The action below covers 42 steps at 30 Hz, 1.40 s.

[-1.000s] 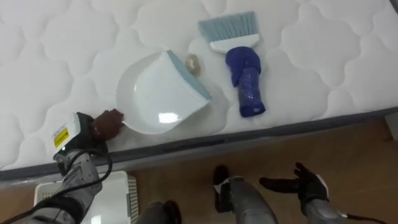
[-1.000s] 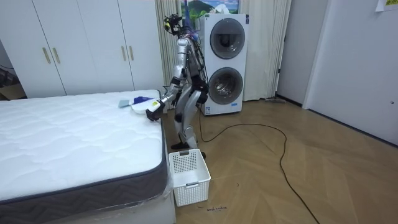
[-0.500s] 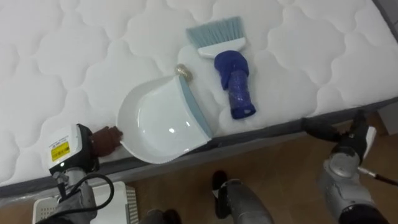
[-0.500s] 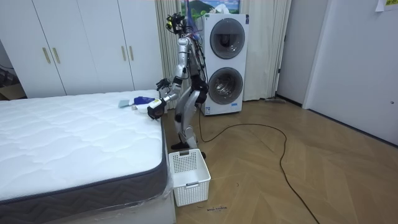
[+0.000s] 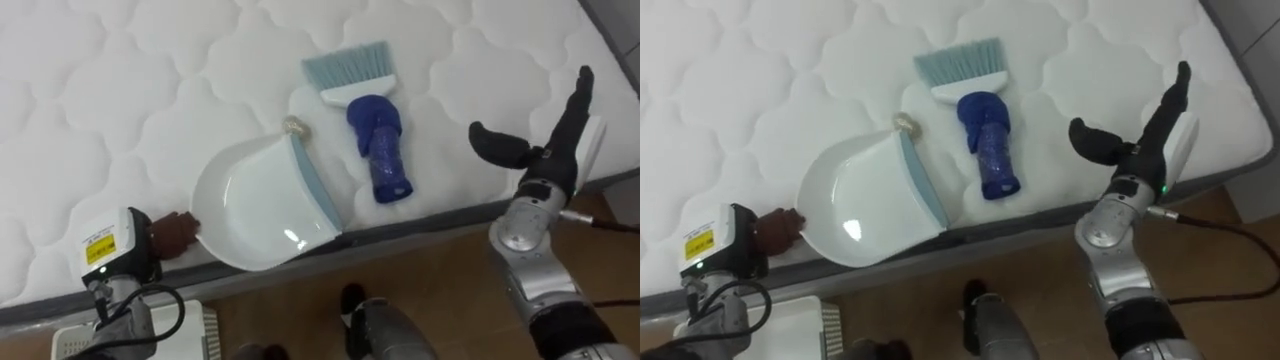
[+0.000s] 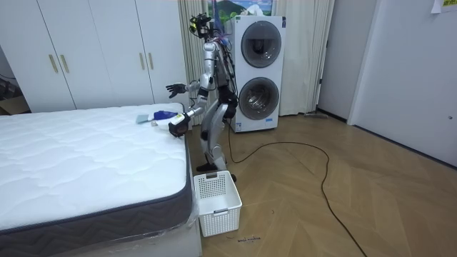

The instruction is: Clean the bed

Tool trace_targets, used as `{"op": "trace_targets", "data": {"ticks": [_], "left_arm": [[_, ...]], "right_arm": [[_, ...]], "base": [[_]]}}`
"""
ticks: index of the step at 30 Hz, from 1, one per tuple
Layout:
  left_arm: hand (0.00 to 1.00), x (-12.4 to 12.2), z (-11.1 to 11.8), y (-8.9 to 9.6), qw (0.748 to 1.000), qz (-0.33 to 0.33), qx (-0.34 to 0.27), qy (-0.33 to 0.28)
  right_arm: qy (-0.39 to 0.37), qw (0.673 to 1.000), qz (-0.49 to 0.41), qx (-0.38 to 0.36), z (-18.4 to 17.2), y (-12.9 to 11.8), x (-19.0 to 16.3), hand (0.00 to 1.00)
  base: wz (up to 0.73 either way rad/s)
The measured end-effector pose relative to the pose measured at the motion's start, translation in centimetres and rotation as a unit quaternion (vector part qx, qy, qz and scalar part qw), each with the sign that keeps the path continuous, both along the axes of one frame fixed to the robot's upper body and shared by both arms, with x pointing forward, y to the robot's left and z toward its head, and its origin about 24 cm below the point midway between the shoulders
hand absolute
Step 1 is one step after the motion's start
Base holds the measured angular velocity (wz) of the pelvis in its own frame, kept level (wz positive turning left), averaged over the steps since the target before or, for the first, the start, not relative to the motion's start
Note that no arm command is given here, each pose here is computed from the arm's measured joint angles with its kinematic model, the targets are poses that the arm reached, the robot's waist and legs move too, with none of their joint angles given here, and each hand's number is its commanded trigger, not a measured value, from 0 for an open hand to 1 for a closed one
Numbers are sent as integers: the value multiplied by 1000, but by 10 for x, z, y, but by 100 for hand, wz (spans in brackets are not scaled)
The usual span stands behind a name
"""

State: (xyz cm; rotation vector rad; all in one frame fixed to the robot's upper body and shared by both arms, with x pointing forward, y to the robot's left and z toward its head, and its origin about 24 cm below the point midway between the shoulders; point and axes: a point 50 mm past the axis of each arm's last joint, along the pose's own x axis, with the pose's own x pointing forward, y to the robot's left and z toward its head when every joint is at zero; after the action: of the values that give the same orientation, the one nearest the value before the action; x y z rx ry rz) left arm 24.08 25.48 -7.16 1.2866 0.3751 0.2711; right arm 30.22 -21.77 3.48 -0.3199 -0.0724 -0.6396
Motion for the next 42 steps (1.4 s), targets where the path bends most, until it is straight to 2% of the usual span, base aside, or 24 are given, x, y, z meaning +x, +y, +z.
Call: {"op": "trace_targets", "data": {"ticks": [7,14,24,30,33,36,42], "left_arm": [[100,6,4,-3,1000,-10,-7,-13],[100,20,15,-8,999,-29,-13,-39],[100,25,18,-12,998,-51,-1,-43],[100,27,20,-15,997,-69,5,-47],[100,28,20,-17,995,-87,14,-45],[100,29,27,-8,994,-73,30,-71],[100,26,47,36,989,-12,102,-108]], "right_arm": [[14,998,55,-14,-2,17,4,0],[65,995,77,-14,-19,15,4,0],[109,986,125,-8,-26,18,13,0],[119,986,95,74,-33,6,11,0],[119,985,88,86,-32,0,12,0],[119,984,88,95,-32,-5,11,0],[124,983,75,110,-34,-14,10,0]], "base": [[2],[7],[4],[4],[3],[1],[7]]}}
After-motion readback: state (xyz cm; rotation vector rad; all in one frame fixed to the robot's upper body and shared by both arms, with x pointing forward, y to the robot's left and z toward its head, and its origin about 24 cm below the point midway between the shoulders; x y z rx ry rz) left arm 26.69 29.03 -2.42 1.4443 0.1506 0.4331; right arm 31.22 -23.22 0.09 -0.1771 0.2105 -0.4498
